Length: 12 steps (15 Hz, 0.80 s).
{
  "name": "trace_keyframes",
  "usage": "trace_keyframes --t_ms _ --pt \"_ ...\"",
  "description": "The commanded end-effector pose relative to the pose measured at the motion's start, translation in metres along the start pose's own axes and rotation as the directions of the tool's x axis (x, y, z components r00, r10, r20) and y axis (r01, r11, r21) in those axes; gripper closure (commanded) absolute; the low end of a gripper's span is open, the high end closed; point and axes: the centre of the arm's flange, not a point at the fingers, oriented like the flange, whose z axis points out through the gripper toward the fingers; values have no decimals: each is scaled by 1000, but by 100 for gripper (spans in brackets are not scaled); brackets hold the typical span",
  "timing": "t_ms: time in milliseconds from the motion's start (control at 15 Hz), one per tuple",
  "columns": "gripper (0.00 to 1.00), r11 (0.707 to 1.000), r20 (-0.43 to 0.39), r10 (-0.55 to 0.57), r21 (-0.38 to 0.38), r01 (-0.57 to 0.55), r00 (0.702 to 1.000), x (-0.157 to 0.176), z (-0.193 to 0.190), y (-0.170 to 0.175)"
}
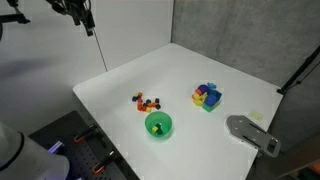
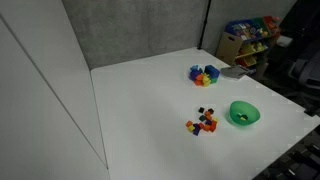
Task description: Pick up an orange block on the left and place it in the green bowl
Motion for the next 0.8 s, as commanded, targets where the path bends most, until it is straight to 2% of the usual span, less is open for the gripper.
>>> trace_keyframes --t_ms 0,267,733 --pt "0 1000 0 0 0 0 1000 0 0 0" --pt "0 1000 0 0 0 0 1000 0 0 0" --pt "0 992 -26 -7 -128 3 1000 37 27 -2"
